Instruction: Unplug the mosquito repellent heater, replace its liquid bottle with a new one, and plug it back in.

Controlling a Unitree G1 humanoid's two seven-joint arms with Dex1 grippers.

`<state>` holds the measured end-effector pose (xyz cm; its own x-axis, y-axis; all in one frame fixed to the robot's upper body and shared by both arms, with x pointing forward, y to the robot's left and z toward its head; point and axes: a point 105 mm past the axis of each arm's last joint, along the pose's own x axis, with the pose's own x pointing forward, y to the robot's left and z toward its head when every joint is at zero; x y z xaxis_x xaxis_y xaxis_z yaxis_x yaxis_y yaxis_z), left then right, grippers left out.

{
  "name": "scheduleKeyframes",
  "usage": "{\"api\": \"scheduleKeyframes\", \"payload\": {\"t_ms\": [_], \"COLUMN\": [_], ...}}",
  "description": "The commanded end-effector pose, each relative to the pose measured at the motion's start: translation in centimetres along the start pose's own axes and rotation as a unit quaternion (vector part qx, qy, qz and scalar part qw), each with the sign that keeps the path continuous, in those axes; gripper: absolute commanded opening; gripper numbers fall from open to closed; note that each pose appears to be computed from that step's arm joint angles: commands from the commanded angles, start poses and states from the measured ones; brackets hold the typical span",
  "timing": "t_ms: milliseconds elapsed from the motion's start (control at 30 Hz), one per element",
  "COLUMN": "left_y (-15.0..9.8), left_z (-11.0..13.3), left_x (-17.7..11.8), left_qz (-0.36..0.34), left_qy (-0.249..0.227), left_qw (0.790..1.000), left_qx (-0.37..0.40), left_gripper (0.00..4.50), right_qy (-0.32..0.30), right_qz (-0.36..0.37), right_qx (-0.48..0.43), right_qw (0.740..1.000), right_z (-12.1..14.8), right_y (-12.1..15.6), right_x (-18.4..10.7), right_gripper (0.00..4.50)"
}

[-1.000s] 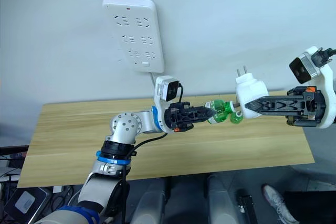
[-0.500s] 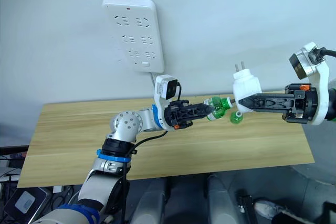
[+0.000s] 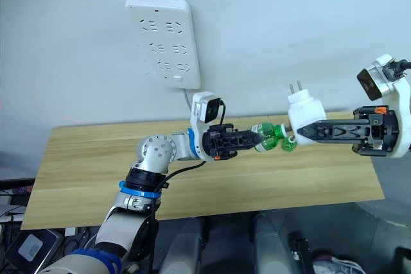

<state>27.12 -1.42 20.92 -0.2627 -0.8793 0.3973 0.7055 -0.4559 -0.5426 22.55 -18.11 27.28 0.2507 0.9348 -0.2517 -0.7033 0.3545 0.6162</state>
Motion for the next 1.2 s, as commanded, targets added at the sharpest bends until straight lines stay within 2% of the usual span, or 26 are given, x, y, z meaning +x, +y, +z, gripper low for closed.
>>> {"api": "scheduleKeyframes", "payload": {"t_ms": [33,333,633,1200], "left_y": [-1.3,-1.4,-1.8,-1.4], "left_z": [0.9,1.3,0.6,1.0], "left_x": [1.2,1.1,1.4,0.9], "left_qz": [-0.033,-0.030,-0.038,-0.024], "left_qy": [0.002,-0.005,0.012,0.010], "left_qw": [0.999,0.999,0.999,0.999], "left_qx": [0.023,0.024,0.022,0.024], "left_gripper": [2.31,2.31,2.31,2.31], "right_qy": [0.015,-0.007,-0.027,-0.026], "right_qz": [0.017,-0.002,-0.014,-0.011], "right_qx": [-0.006,-0.007,-0.011,-0.006], "right_qw": [1.000,1.000,0.999,1.000], "right_z": [-0.4,0.2,0.7,1.3], "right_y": [0.9,0.3,-0.2,0.3], "right_x": [0.2,-0.1,0.0,-0.9], "right_gripper": [2.99,2.99,2.99,2.99]}}
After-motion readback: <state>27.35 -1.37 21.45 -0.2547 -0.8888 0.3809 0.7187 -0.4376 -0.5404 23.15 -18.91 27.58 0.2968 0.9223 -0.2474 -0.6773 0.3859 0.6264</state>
